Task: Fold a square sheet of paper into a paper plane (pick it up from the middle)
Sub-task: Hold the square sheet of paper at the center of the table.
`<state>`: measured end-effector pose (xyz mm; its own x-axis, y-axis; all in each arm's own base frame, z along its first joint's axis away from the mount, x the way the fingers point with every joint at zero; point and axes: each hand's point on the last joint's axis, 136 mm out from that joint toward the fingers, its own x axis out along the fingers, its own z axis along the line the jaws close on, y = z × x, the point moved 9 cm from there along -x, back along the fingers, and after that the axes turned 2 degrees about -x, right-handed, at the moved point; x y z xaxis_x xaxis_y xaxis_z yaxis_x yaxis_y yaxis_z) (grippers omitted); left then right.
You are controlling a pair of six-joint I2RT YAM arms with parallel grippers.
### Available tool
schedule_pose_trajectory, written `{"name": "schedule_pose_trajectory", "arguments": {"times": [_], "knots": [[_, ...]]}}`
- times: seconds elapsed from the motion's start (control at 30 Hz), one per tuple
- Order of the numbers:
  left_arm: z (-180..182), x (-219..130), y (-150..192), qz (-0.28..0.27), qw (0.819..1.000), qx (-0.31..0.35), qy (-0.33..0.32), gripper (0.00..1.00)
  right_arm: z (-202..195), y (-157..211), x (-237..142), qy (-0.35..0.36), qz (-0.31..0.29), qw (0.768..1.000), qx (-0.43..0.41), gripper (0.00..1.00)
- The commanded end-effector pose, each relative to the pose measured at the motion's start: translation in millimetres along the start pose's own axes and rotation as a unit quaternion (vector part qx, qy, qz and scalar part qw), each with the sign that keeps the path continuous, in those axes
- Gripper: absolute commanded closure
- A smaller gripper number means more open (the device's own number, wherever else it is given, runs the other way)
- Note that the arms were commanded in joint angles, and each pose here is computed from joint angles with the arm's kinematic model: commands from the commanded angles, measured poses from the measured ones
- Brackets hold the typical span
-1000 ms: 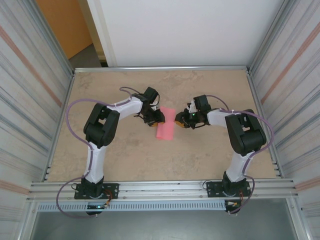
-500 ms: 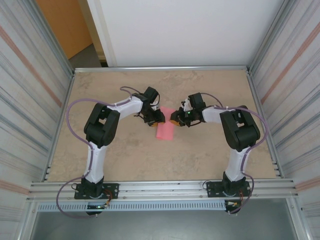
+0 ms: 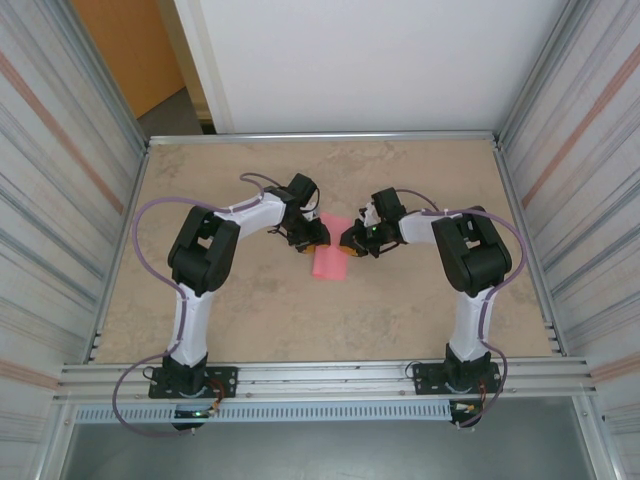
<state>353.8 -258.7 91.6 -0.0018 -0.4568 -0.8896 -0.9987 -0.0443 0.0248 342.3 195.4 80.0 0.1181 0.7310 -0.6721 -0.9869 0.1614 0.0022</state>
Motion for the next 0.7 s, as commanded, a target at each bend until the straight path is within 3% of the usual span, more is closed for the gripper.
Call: {"name": "schedule_pose_trajectory", "arguments": {"times": [0.0,0.3,0.67], "knots": [[40,70,29,0.069,0.994,-0.009,-0.082,0.64,-23,10,8,0.072,0.027,0.997,0.018,0.86],[17,44,21,0.039,0.998,0.005,-0.047,0.64,-57,23,15,0.180,0.055,0.981,0.047,0.91],[-19,-61,1,-0.066,0.997,0.028,0.023,0.56,-79,28,24,0.241,0.090,0.965,0.055,0.96]]}}
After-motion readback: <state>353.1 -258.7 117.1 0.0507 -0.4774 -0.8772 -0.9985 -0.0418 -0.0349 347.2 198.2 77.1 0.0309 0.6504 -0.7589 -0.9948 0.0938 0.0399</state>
